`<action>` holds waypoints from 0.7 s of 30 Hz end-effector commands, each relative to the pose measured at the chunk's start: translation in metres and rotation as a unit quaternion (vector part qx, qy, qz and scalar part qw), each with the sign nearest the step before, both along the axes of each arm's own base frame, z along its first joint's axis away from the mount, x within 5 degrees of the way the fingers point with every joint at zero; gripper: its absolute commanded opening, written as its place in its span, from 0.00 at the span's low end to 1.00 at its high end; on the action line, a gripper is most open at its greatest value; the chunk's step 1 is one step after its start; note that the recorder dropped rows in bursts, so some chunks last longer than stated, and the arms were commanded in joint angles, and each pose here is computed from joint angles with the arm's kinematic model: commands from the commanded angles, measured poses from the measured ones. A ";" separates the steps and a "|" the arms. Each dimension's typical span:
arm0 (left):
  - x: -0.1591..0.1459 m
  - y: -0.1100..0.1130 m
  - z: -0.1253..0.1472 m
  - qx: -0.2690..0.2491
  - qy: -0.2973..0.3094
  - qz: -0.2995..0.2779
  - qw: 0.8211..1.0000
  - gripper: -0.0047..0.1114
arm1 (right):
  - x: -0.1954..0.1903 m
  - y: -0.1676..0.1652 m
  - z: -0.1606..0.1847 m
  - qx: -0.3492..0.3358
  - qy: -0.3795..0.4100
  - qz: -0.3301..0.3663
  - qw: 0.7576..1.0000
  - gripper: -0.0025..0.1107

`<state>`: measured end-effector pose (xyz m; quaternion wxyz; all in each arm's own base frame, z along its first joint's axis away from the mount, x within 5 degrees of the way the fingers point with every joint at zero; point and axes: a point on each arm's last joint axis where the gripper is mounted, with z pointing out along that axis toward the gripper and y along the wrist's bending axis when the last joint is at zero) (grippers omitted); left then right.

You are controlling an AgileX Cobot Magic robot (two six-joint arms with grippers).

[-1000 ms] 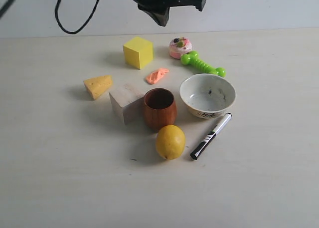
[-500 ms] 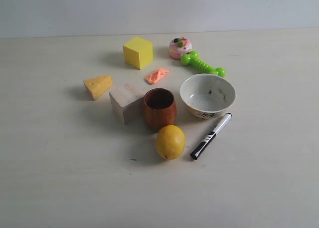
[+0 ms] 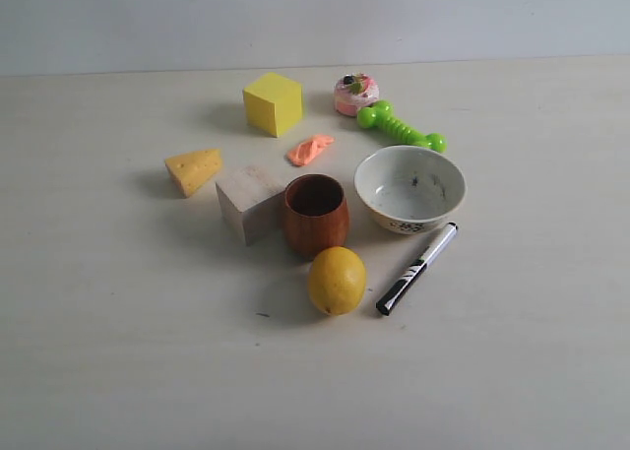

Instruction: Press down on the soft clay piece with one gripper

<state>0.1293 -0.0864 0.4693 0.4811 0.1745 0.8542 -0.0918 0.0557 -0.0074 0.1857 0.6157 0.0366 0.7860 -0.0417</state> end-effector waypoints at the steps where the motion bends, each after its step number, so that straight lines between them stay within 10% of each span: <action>1: -0.030 0.033 0.006 -0.012 -0.003 0.019 1.000 0.04 | 0.000 0.000 0.000 -0.004 -0.007 -0.002 1.000 0.02; 21: -0.068 0.085 0.016 -0.027 -0.084 0.068 0.994 0.04 | 0.000 0.000 0.000 -0.004 -0.007 -0.002 1.000 0.02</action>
